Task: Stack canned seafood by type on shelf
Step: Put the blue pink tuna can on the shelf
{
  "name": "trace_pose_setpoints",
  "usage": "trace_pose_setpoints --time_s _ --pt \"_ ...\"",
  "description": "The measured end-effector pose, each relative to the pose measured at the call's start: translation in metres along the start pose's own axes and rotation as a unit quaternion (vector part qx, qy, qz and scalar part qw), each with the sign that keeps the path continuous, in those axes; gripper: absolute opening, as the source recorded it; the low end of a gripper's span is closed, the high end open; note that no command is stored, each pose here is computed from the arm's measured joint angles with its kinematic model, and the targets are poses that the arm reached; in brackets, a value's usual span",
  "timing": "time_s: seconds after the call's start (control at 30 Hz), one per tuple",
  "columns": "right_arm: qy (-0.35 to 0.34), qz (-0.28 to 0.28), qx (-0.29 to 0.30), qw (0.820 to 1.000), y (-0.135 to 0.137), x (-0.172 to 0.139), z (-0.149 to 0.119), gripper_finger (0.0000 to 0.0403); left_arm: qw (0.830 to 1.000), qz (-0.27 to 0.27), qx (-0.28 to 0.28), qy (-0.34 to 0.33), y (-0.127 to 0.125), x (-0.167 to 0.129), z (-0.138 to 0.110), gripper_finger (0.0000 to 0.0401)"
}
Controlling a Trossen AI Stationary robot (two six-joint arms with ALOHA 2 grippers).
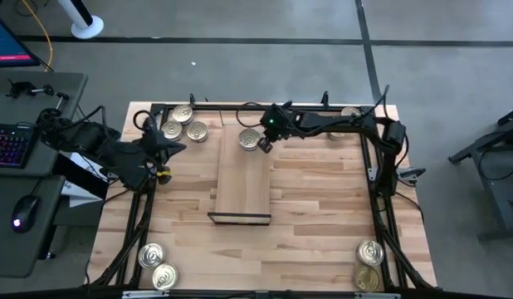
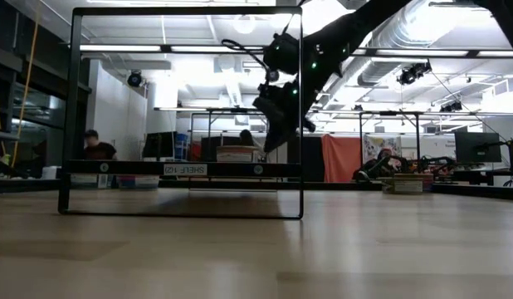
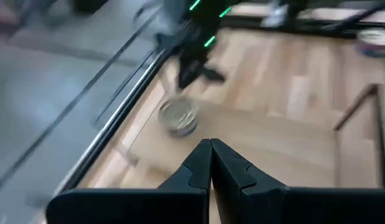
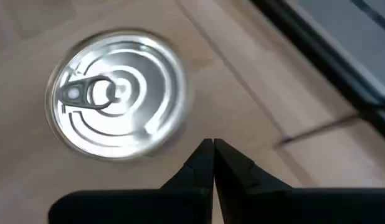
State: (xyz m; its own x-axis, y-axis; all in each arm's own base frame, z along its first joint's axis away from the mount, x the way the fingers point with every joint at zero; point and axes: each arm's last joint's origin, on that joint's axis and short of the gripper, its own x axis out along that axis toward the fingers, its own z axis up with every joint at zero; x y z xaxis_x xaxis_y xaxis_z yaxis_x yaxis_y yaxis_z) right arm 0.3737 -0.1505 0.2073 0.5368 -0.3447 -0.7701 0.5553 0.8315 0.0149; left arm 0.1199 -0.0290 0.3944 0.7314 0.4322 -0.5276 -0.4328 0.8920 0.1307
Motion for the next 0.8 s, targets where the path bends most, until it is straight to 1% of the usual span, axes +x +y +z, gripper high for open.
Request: trace_pose_setpoints --time_s 0.07,0.1,0.17,0.23,0.3,0.37,0.4,0.43,0.5,0.53,0.63,0.7,0.77,0.8 --pt "-0.012 -0.003 -0.005 1.000 -0.004 -0.015 0.005 0.0000 0.996 0.051 -0.049 0.046 0.009 0.004 -0.009 0.0000" --pt "-0.017 -0.003 -0.006 1.000 -0.006 -0.023 0.008 0.0000 0.992 0.082 -0.065 0.075 0.013 0.008 -0.013 0.0000" --pt "-0.032 -0.003 -0.001 0.999 -0.011 -0.041 0.013 0.0000 0.977 0.134 -0.092 0.136 0.022 0.015 -0.019 0.0000" --pt "-0.051 -0.002 0.004 0.999 -0.014 -0.058 0.018 0.0000 0.963 0.160 -0.123 0.176 0.026 0.027 -0.020 0.0000" --pt "-0.073 0.000 0.016 0.997 -0.018 -0.077 0.023 0.0000 0.959 0.153 -0.133 0.198 0.029 0.047 -0.023 0.0000" --pt "-0.092 0.002 0.028 0.995 -0.021 -0.093 0.026 0.0000 0.959 0.112 -0.146 0.213 0.031 0.074 -0.029 0.0000" --pt "-0.098 0.004 0.032 0.995 -0.022 -0.101 0.027 0.0000 0.957 0.099 -0.151 0.225 0.033 0.087 -0.035 0.0000" --pt "-0.103 0.005 0.038 0.994 -0.023 -0.108 0.027 0.0000 0.952 0.097 -0.156 0.246 0.037 0.101 -0.044 0.0000" --pt "-0.116 0.017 0.050 0.992 -0.024 -0.123 0.028 0.0000 0.933 0.123 -0.180 0.288 0.049 0.125 -0.064 0.0000" --pt "-0.121 0.027 0.053 0.991 -0.024 -0.131 0.028 0.0000 0.923 0.142 -0.199 0.297 0.057 0.135 -0.072 0.0000" --pt "-0.131 0.050 0.067 0.988 -0.023 -0.146 0.028 0.0000 0.904 0.182 -0.242 0.302 0.079 0.158 -0.090 0.0000" --pt "-0.134 0.058 0.074 0.987 -0.021 -0.153 0.027 0.0000 0.901 0.185 -0.266 0.287 0.092 0.173 -0.098 0.0000" --pt "-0.138 0.063 0.075 0.985 -0.018 -0.157 0.027 0.0000 0.902 0.169 -0.292 0.270 0.105 0.188 -0.105 0.0000" --pt "-0.140 0.066 0.073 0.985 -0.016 -0.159 0.026 0.0000 0.899 0.162 -0.305 0.270 0.111 0.194 -0.109 0.0000"
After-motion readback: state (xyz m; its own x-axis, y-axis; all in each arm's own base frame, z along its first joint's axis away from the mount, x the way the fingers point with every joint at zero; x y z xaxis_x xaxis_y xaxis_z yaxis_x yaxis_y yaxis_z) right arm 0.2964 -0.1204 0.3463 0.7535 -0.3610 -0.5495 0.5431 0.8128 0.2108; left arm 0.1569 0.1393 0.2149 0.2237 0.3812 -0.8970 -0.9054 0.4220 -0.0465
